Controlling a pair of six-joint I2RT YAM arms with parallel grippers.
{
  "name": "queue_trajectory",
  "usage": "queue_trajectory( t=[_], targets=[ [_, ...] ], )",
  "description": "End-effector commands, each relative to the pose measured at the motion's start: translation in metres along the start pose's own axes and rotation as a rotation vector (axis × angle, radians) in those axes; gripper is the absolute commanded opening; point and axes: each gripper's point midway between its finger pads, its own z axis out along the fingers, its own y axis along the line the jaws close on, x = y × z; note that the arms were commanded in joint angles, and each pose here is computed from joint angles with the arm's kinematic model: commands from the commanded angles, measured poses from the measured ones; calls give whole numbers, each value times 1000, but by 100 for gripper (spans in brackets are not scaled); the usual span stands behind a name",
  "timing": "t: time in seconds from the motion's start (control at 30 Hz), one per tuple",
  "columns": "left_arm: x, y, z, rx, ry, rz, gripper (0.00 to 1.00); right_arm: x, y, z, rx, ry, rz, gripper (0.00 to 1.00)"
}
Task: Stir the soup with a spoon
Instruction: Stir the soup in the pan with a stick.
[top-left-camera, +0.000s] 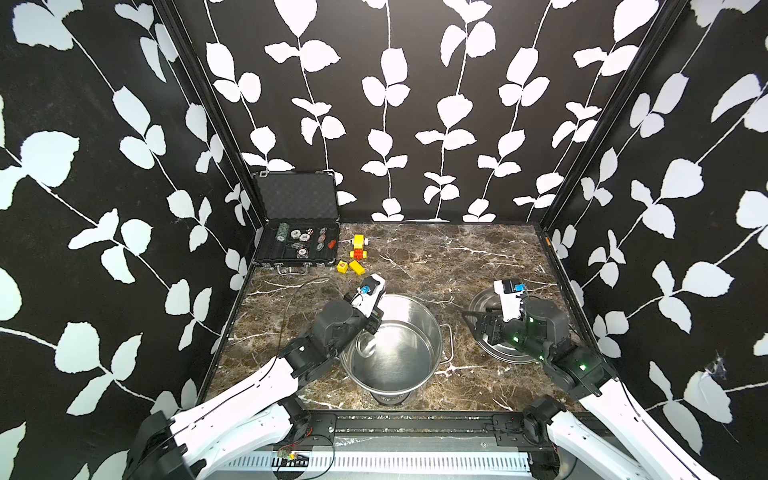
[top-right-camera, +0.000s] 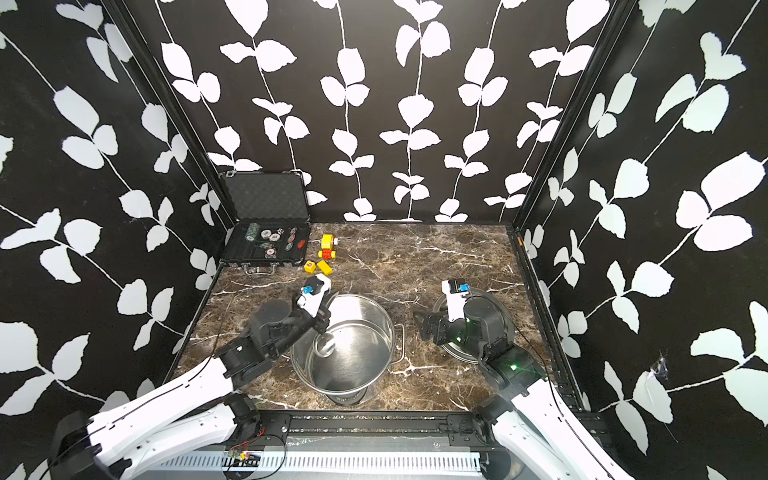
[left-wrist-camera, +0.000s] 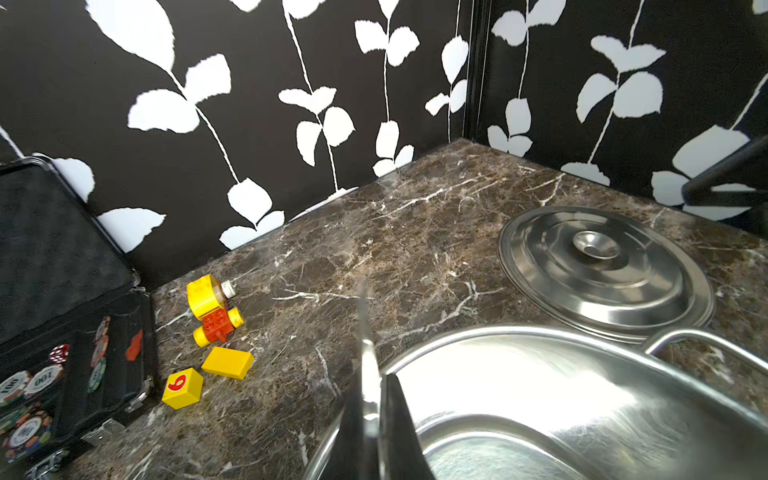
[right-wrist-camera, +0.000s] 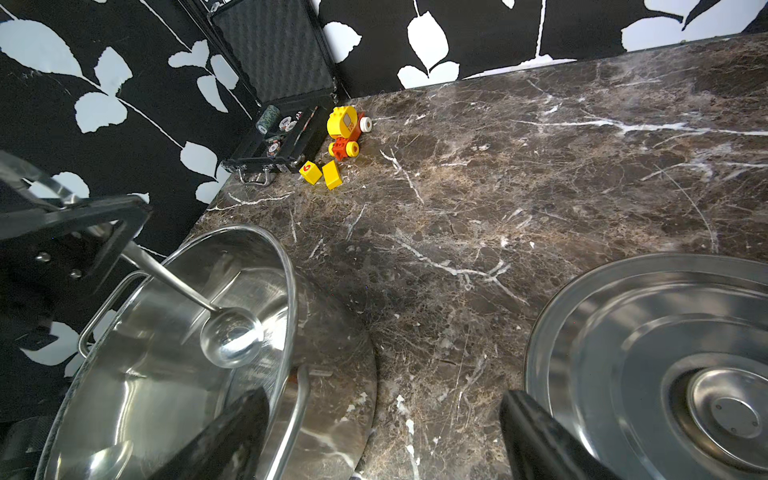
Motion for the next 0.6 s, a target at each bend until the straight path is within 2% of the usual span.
queue_trajectory(
  t=[0.0, 0.17, 0.3, 0.57],
  targets=[
    [-52, -16, 10, 105, -134, 6, 0, -6, 3, -3, -6, -28, -30, 89],
    [-60, -43, 44, 233, -112, 56, 0, -7, 2, -4, -2, -34, -28, 89],
    [-66, -68, 64, 359, -136, 18, 0, -7, 1, -6, 4, -42, -23, 89],
    [-65, -124, 57, 557, -147, 37, 0, -10, -4, -16, 37, -77, -19, 90]
  ],
)
